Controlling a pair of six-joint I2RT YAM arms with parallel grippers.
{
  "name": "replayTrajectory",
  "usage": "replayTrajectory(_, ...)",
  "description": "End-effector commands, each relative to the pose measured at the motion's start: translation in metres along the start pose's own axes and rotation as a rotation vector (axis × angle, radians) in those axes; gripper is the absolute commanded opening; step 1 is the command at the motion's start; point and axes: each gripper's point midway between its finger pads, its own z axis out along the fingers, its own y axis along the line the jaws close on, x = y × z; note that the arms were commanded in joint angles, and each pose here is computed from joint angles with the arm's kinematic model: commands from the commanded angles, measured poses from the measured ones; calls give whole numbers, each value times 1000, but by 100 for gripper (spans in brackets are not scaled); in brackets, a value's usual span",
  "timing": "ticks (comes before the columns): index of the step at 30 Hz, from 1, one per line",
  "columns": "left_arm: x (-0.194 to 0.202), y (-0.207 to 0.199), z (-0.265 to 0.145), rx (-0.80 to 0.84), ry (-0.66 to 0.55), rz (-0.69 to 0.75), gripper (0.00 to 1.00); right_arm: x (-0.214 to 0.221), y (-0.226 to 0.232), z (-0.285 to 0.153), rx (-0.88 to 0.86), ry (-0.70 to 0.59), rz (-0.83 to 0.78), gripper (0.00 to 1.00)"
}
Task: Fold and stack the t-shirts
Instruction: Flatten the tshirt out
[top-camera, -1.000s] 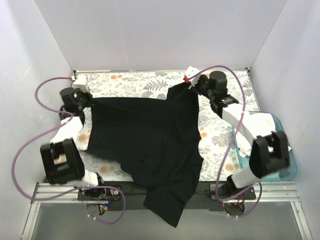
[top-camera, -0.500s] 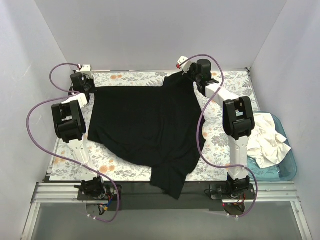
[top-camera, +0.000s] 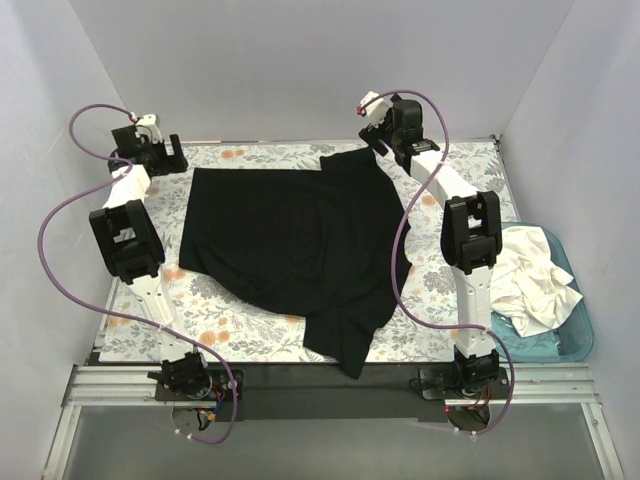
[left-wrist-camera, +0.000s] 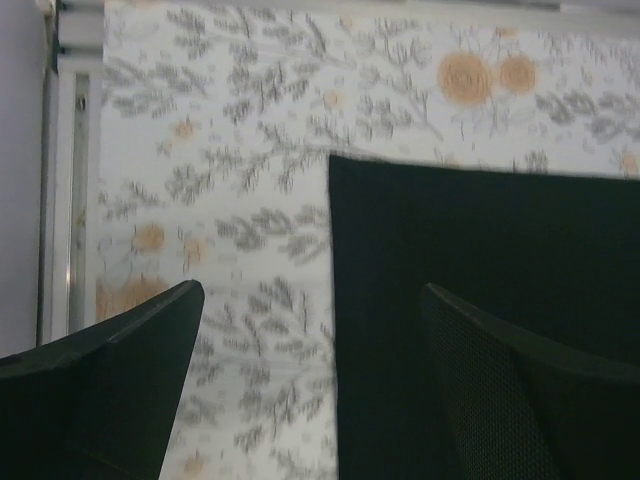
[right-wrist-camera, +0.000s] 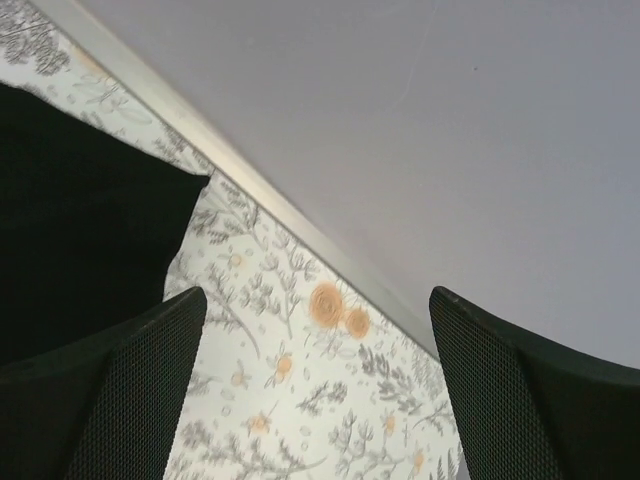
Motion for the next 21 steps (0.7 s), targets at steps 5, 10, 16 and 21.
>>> replayTrajectory(5,23,-60,-129,237,242,1,83,-38,12,-108,-281,84,192,98)
replayTrajectory(10,72,-73,-154,213,359,-39,79,-1,90,-172,-605,279,277,98)
replayTrajectory(16,125,-80,-163,181,518,-75,71,50,155,-235,-821,481,320,90)
replayTrajectory(21,135,-76,-172,133,551,-71,69,71,175,-254,-858,549,314,88)
